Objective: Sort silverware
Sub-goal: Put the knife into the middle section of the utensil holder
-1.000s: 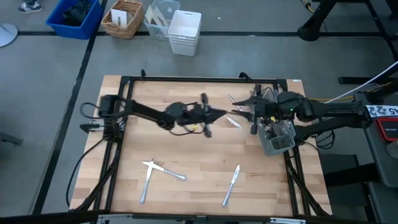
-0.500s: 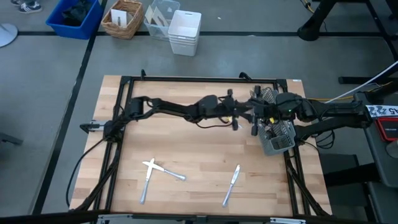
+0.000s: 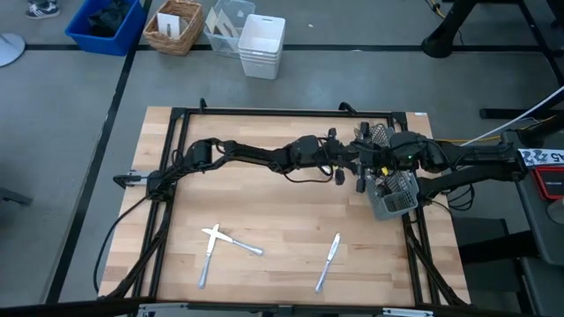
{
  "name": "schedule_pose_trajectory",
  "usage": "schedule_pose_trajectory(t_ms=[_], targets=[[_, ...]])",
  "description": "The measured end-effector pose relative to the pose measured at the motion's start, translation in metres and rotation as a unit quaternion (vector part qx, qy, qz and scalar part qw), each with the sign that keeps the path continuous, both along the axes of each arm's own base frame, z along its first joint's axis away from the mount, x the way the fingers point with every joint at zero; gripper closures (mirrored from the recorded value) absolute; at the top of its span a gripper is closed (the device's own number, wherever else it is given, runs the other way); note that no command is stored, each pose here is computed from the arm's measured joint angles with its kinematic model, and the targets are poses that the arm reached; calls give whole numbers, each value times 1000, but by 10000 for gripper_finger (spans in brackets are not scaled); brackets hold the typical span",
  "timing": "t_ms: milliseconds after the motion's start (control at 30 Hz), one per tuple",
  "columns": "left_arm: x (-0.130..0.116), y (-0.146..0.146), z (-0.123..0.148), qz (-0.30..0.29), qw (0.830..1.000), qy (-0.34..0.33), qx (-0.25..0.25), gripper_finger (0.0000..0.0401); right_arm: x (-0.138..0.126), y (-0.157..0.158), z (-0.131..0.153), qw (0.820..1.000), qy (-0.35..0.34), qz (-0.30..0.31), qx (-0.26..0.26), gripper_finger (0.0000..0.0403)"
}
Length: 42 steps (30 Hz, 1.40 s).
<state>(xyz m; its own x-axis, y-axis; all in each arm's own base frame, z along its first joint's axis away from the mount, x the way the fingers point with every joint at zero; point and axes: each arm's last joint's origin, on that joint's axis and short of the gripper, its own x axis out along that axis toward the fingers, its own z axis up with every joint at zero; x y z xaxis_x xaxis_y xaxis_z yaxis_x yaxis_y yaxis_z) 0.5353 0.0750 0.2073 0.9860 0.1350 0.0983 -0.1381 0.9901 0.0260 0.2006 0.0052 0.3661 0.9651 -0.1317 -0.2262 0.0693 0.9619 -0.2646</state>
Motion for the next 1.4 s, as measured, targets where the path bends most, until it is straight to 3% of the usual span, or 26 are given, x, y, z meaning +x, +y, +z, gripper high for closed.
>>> schedule_pose_trajectory(t_ms=[933, 1400], targets=[[-1, 8, -4, 27, 999, 17, -4, 394, 1, 0, -2, 1000, 9, 0, -1, 290], [-1, 11, -3, 36, 999, 14, -18, 324, 1, 0, -2, 1000, 9, 0, -1, 290]])
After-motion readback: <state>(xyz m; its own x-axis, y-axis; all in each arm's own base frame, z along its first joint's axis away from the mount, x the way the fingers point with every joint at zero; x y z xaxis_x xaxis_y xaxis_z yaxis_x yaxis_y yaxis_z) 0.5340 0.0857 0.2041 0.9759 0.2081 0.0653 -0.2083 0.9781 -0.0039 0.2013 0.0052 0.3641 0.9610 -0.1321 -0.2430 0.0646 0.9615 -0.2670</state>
